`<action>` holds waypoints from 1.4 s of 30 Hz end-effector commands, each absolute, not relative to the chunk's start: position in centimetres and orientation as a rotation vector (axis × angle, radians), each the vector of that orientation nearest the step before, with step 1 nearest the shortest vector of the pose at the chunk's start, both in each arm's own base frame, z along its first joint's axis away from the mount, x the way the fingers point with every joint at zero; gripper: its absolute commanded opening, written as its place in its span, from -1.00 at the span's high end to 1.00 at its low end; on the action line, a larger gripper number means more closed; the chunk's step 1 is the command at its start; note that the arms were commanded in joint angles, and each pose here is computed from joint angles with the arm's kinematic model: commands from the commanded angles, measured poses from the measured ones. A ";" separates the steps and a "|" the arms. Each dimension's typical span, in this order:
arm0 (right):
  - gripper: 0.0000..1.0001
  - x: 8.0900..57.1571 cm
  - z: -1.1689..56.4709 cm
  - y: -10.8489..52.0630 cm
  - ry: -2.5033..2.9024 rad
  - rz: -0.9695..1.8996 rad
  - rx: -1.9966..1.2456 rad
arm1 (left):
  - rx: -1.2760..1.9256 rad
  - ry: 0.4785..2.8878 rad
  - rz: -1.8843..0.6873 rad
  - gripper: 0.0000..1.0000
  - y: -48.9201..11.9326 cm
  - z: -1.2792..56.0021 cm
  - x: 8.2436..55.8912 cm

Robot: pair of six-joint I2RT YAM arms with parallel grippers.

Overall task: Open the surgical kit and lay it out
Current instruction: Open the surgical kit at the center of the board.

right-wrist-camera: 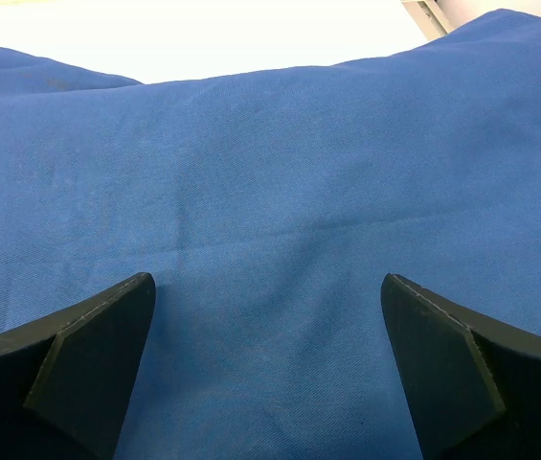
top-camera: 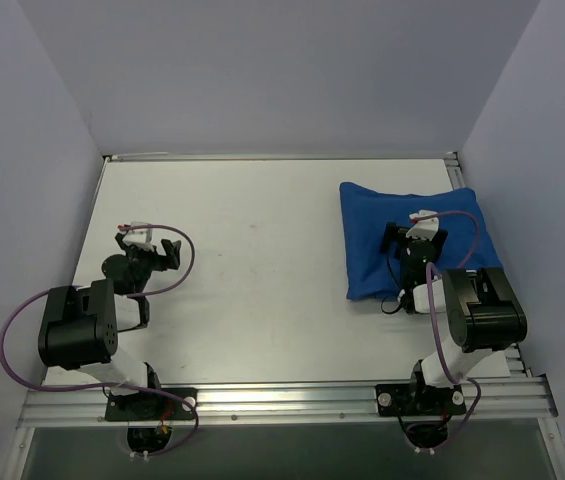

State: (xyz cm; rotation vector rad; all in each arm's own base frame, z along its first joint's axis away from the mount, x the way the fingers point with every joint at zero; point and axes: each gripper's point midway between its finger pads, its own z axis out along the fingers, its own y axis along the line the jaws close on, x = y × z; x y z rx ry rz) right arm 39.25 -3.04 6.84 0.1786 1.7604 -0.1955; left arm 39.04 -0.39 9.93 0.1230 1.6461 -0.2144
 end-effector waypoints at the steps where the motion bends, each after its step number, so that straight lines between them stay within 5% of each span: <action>1: -1.00 40.5 9.9 -3.0 1.641 -0.173 0.188 | 0.156 1.562 -0.195 -0.87 -0.5 12.5 39.9; 9: -1.00 41.6 14.5 -3.0 1.668 -0.139 0.257 | 0.133 1.575 -0.179 -0.88 -0.3 12.5 40.0; 17: -0.30 41.0 14.0 -1.8 2.013 -0.050 0.391 | 0.020 1.760 -0.276 -1.00 2.1 15.6 42.9; 19: -0.22 40.5 12.2 -1.2 2.123 -0.051 0.388 | 0.070 1.923 -0.353 -0.80 1.1 15.4 43.6; 23: -0.11 39.7 9.3 1.2 2.255 -0.057 0.322 | 0.165 2.076 -0.396 -0.72 -0.2 13.7 42.6; 31: 0.20 37.0 3.1 10.3 2.532 -0.071 0.012 | 0.222 2.238 -0.346 -0.72 -0.4 12.2 40.1; 42: 0.25 37.9 2.7 30.7 2.428 0.441 -0.092 | 0.233 2.293 -0.365 -0.71 -0.5 11.8 39.8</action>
